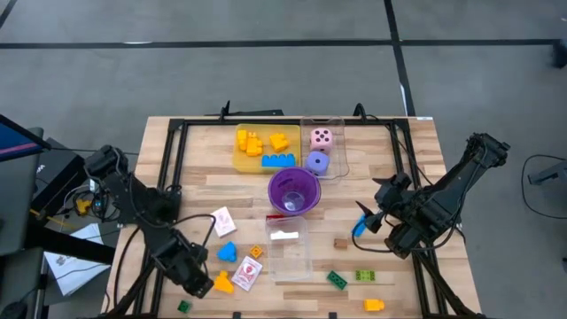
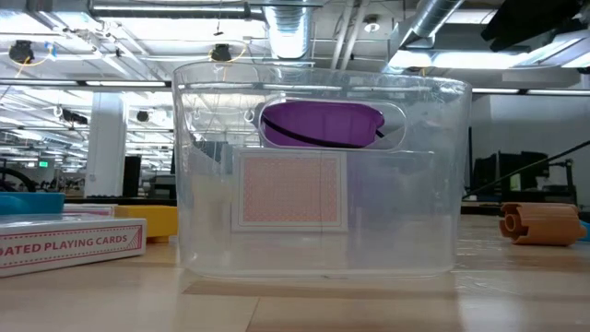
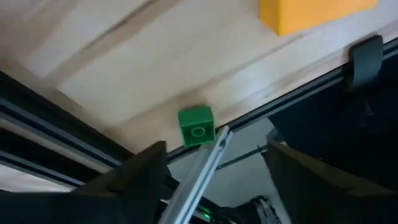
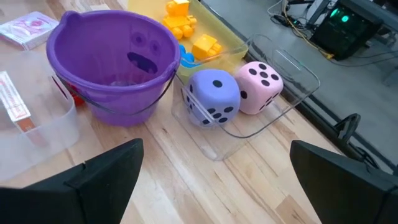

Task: Pick & Place Toys
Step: Put the green game piece into the yellow bin

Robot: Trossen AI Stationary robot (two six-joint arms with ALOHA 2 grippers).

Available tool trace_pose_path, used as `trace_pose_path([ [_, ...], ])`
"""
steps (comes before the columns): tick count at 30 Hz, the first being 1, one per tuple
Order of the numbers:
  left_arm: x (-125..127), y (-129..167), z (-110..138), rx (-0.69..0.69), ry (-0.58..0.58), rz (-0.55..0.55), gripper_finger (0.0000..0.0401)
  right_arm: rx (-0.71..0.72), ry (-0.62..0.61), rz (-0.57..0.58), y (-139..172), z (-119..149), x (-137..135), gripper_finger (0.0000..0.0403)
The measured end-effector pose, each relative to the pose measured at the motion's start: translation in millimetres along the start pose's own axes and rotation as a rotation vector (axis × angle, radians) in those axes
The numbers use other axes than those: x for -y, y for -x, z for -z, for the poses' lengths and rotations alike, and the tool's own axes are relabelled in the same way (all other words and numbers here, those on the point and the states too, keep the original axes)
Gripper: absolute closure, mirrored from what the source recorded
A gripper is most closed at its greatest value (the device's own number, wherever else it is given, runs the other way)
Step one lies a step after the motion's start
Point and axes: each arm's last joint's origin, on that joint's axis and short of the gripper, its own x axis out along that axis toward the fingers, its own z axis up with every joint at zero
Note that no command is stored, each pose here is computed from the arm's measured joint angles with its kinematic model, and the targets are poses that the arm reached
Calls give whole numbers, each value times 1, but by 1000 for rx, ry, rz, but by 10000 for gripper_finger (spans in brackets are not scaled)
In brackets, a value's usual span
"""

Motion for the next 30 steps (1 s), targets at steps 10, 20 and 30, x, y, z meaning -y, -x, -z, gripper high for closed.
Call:
trace_pose_path([
  [10, 7, -33, 2, -75, 65, -80, 24, -20, 22, -22, 0, 0, -3, 5],
  [20, 12, -69, 7, -101, 61, -109, 22, -19, 23, -22, 0, 0, -3, 5],
  [30, 8, -89, 8, -119, 83, -172, 28, -19, 23, -22, 0, 0, -3, 5],
])
